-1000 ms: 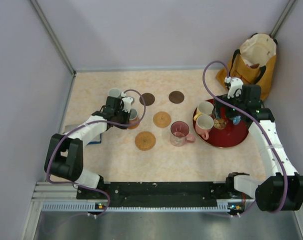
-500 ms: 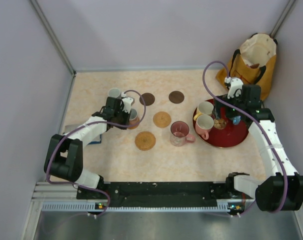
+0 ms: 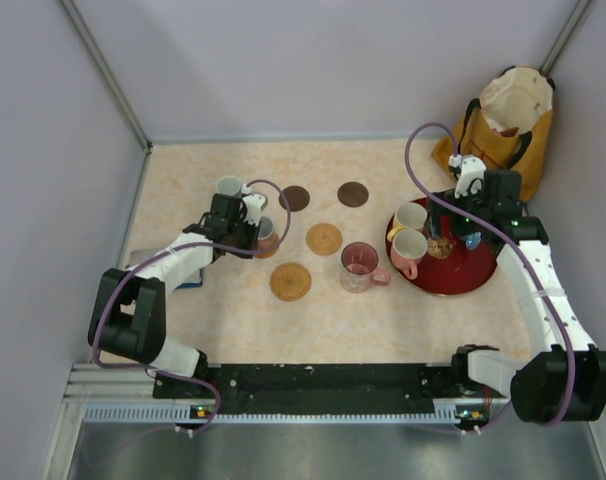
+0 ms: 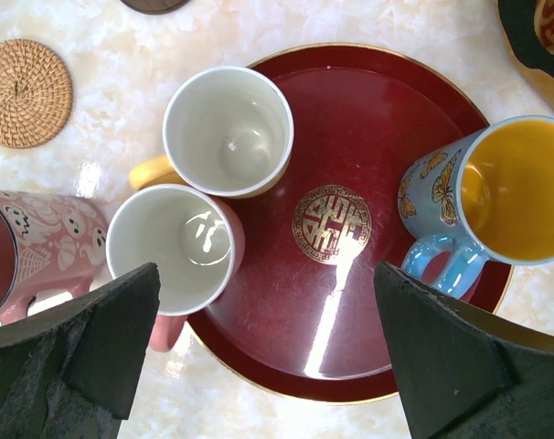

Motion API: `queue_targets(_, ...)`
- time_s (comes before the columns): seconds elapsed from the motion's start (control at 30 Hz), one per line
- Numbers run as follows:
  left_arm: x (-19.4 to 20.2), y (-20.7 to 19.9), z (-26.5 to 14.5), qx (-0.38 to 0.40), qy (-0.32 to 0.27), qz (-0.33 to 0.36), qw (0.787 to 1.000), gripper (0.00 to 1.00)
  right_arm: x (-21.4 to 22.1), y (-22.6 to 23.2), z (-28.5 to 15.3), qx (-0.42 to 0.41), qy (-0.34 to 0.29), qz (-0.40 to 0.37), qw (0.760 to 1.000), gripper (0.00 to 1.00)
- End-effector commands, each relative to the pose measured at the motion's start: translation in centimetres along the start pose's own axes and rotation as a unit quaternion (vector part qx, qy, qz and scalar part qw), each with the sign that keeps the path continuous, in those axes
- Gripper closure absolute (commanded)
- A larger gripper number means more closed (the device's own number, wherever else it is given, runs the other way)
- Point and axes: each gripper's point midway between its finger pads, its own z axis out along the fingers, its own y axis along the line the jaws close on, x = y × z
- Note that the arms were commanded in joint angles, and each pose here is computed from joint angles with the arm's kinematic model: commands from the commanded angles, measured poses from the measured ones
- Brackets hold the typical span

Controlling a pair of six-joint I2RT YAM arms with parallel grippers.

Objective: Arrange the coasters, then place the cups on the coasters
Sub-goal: Place the cup on the coaster.

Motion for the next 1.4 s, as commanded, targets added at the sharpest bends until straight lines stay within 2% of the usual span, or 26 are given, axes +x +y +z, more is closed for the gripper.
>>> queue_targets(0.0,-1.6,0.6,-0.6,-0.012,-0.034,0.007,0.999,0.89,-0.8,-0.2,0.0,0.0,-0.019,-0.007,1.0,0.02)
queue_targets(0.2,-1.4,0.8,-0.5,-0.014,-0.028,0.007,0.999,0.84,-0.9,-0.2,0.1,0.0,-0.02,-0.008,1.0,0.02)
queue_targets(1.07,-1.4,0.6,-1.2,-0.013,-0.025,0.012,1.0,0.73,-0.9,-0.1,0.0,-0.001,-0.021,-0.009,1.0,0.02)
queue_targets(1.23,-1.4,0.6,-1.4,-0.013,-0.024,0.013,1.0,0.64,-0.9,-0.1,0.0,-0.001,-0.021,-0.01,1.0,0.02)
queue_targets(1.37,-1.5,0.7,-1.6,-0.014,-0.024,0.014,1.0,0.46,-0.8,-0.2,0.0,-0.001,-0.02,-0.01,1.0,0.02)
